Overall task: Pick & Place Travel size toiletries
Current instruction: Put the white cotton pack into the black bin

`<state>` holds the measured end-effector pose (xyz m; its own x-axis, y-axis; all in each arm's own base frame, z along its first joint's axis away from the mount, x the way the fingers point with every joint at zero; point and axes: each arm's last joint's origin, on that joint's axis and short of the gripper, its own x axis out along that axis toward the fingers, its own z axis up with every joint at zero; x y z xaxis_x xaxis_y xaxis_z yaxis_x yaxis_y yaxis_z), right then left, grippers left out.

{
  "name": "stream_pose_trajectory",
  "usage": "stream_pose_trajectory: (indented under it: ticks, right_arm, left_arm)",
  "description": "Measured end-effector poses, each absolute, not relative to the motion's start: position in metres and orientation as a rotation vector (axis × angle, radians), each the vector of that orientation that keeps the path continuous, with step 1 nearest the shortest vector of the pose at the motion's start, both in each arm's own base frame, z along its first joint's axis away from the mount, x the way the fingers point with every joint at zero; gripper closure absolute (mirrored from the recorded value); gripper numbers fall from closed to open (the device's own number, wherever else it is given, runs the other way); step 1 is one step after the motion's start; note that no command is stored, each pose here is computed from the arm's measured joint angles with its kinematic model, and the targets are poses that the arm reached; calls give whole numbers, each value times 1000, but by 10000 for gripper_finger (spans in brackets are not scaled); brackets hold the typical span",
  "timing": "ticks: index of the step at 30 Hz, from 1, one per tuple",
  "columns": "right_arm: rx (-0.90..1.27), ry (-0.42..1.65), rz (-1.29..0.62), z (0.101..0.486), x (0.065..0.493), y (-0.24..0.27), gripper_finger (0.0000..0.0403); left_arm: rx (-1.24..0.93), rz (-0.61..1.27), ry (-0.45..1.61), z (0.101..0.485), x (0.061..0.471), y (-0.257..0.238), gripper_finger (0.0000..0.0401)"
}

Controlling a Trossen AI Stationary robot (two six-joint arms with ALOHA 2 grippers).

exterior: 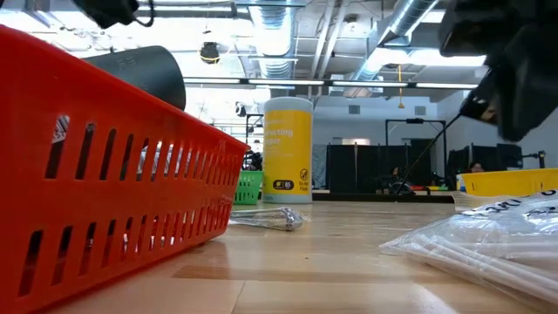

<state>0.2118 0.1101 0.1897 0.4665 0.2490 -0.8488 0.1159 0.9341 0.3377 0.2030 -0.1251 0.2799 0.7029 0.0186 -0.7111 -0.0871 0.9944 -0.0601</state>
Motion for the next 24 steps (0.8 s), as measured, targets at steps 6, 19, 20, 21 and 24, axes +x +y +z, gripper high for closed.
stream_pose_trajectory:
  ticks: [6,19,20,21,24]
  right_arm:
    - [334,1055,195,173,230,121,326]
    - [326,1107,191,146,244,127,224]
    - [317,1114,190,144,244,127,212]
    - [317,1114,189,142,245,126,202]
    - [318,1125,170,138,248,123,177]
  left_arm:
    - [-43,57,687,284,210,-126,344]
    - [-31,44,644,257,213,-124,344]
    - [-33,42,640,256,213,-124,344]
    - [-36,42,635,254,214,-124,344]
    - [-35,42,637,251,213,-124,344]
